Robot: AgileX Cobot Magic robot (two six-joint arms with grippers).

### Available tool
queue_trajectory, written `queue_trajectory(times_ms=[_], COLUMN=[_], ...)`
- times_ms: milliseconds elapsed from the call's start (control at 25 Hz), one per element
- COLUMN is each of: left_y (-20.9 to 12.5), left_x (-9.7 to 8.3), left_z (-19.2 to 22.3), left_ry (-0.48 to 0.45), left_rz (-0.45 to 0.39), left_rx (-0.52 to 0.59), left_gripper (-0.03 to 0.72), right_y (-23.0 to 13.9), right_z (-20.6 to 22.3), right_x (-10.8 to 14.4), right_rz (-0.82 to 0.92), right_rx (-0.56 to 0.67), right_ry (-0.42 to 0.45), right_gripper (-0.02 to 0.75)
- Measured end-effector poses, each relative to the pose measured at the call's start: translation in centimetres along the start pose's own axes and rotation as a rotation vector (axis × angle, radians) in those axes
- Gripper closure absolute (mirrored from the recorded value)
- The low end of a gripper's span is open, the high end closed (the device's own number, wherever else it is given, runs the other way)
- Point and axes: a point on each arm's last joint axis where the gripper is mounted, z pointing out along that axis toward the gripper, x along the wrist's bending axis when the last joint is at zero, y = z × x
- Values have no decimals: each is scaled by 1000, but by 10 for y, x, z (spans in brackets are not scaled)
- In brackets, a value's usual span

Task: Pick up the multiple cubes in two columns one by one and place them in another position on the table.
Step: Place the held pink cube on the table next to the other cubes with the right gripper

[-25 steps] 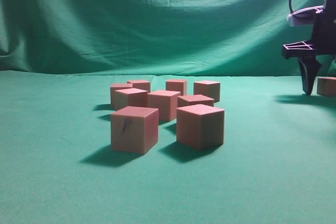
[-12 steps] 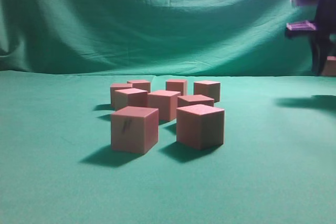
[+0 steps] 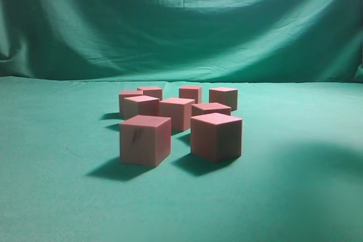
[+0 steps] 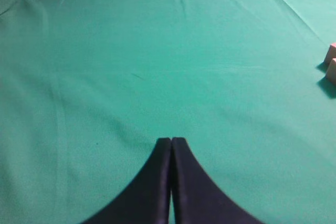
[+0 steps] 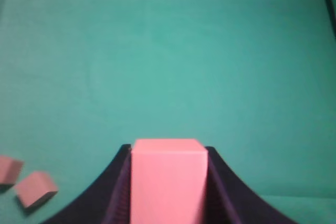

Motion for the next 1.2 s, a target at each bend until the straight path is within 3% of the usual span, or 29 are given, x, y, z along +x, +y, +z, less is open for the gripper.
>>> queue_trajectory(times_ms=[200,480,640,880,1200], left_y=[0,0,0,0,0], left_x=[0,0,0,0,0], left_z=[0,0,0,0,0], left_ry=[0,0,0,0,0], left_rz=[0,0,0,0,0], left_rx=[0,0,0,0,0], left_gripper=[688,688,688,688,688], right_y=[-18,-62,-93,-138,-174], right_z=[-37,-67,-72,-41,22], right_x=[57,155,200,250,281], right_rz=[-131,-407,-567,-725,-805], right_rx=[34,88,129,265,364], right_ry=[130,349,431,434,391], right_gripper=[476,476,476,476,476])
